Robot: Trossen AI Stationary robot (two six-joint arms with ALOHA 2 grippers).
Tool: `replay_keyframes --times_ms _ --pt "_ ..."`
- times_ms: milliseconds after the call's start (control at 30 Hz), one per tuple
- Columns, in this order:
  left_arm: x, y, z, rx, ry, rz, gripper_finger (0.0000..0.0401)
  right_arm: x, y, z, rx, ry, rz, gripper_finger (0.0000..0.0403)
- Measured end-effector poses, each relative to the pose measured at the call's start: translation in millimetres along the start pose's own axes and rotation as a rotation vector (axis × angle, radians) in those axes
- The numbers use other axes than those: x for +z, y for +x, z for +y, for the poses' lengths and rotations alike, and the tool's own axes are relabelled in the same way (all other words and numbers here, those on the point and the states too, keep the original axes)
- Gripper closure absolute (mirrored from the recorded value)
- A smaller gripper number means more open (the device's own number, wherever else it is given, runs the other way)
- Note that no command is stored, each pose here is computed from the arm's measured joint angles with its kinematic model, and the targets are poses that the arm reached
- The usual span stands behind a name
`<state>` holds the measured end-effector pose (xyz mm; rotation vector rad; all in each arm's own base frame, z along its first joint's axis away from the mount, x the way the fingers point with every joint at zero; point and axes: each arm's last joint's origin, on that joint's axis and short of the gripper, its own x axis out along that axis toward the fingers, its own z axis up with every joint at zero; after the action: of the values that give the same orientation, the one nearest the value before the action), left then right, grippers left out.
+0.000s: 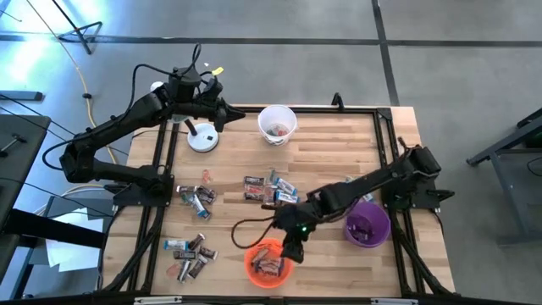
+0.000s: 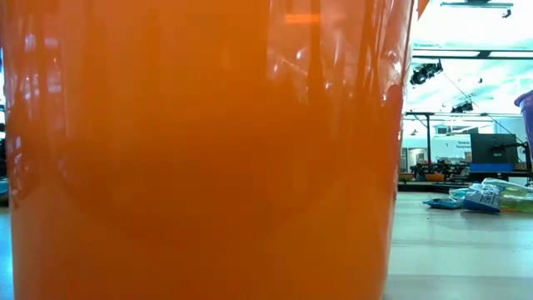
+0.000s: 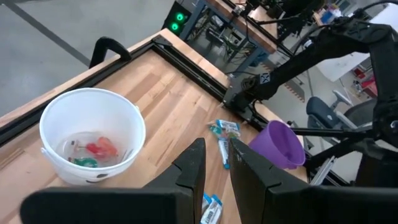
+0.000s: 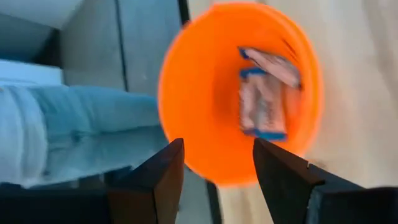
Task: Organize candy in baskets
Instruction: Put the white chocolate bar into the orange bucket
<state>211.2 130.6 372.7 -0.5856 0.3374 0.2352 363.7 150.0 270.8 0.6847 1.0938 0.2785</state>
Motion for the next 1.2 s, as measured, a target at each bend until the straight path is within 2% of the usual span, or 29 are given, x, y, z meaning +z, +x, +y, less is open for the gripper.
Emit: replay_keyframes --times_ms 67,267,433,567,733,933,1133,1200 --pt "0 0 0 0.000 -0.012 0.000 0.0346 -5 -10 -5 -0.072 0.001 0.027 0.0226" --pt "0 0 -1 -0.003 -0.011 0.002 0.0346 -23 -36 -28 -0.397 0.010 0.143 0.0238" --pt "0 0 -1 -0.002 0.028 0.001 0.0346 -30 -49 -46 -0.554 -0.012 0.270 0.0238" --pt "0 0 -1 -0.001 0.043 0.001 0.0346 -26 -59 -60 -0.660 -0.034 0.300 0.0238" --pt "0 0 -1 -0.003 0.068 0.002 0.0346 -20 -70 -75 -0.718 0.023 0.331 0.0238" --pt "0 0 -1 -0.003 0.082 0.002 0.0346 -13 -81 -91 -0.749 0.009 0.363 0.0238" --pt "0 0 -1 -0.003 0.130 0.002 0.0346 3 -98 -118 -0.771 0.217 0.289 0.0238" --pt "0 0 -1 -0.003 0.131 0.002 0.0346 7 -104 -127 -0.769 0.250 0.282 0.0238"
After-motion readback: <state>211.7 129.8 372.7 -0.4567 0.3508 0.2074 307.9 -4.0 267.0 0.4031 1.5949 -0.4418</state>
